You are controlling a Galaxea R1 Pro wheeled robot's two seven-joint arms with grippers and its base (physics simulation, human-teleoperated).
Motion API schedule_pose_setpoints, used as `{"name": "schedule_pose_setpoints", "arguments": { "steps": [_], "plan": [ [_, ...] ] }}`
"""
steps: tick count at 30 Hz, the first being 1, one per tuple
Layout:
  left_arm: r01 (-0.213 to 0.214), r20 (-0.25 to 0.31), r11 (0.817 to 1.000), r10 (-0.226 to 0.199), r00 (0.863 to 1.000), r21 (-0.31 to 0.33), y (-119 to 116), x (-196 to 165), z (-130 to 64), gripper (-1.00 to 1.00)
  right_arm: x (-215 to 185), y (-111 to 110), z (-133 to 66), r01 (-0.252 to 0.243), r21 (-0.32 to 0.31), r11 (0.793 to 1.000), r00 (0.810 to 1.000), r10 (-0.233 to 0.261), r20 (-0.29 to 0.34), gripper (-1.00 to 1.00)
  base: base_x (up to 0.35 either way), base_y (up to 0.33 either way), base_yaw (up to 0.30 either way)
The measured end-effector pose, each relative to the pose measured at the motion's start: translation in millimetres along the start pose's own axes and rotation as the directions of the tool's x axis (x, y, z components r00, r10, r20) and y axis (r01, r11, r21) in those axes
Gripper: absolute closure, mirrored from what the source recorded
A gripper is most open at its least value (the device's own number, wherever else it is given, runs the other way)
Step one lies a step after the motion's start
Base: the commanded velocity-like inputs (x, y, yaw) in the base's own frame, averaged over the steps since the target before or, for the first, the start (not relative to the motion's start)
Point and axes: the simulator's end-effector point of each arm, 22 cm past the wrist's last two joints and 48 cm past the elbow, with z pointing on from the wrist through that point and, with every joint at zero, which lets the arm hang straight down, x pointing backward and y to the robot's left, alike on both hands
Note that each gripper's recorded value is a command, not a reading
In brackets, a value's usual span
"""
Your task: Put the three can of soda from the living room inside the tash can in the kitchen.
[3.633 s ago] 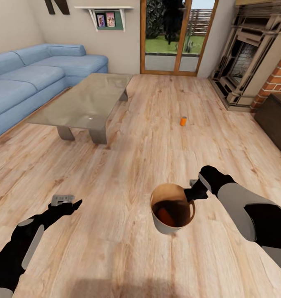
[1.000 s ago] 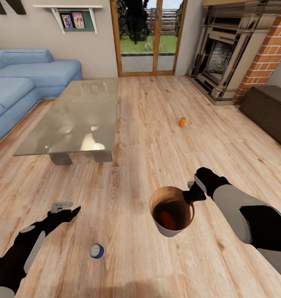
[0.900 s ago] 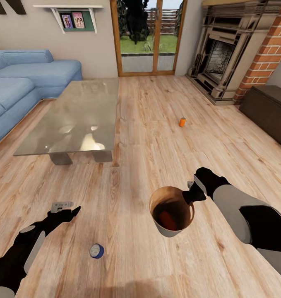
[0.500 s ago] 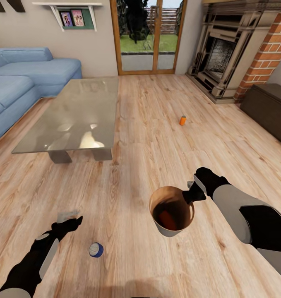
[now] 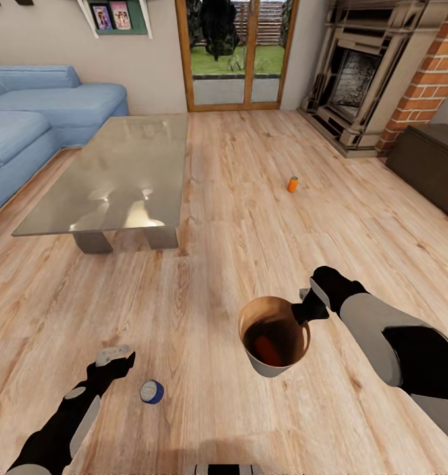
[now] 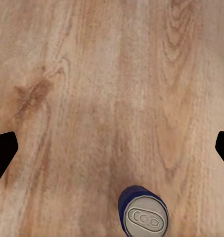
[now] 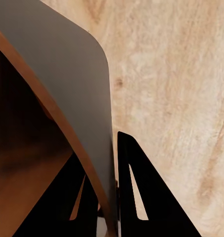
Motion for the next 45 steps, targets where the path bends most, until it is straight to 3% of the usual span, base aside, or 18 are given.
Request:
{"name": "schedule_pose_setpoints", "arguments": {
  "steps": [10,21,34,45],
  "plan": [
    [-0.055,0.056,0.998,0.053,0.997,0.033,-16,26,16.7,-1.0,5,0,31.3,0.0,-0.003,1.0,1.0,0.0,-0.021,1.0,0.0,0.0,0.0],
    [-0.135,0.031,0.986,0.133,0.991,0.101,-46,73,32.7,-1.0,11,-2,66.2,0.002,0.0,1.0,0.999,-0.002,-0.039,1.0,0.0,0.0,0.0],
    [-0.17,0.01,0.976,0.17,0.985,0.14,-59,112,51.8,-1.0,18,-3,106.9,0.004,-0.001,1.0,0.998,-0.004,-0.058,1.0,0.0,0.0,0.0],
    [-0.195,0.002,0.967,0.198,0.98,0.166,-70,124,53.9,-1.0,20,-2,116.0,0.002,-0.005,1.0,0.998,-0.002,-0.065,1.0,0.0,0.0,0.0]
  ]
}}
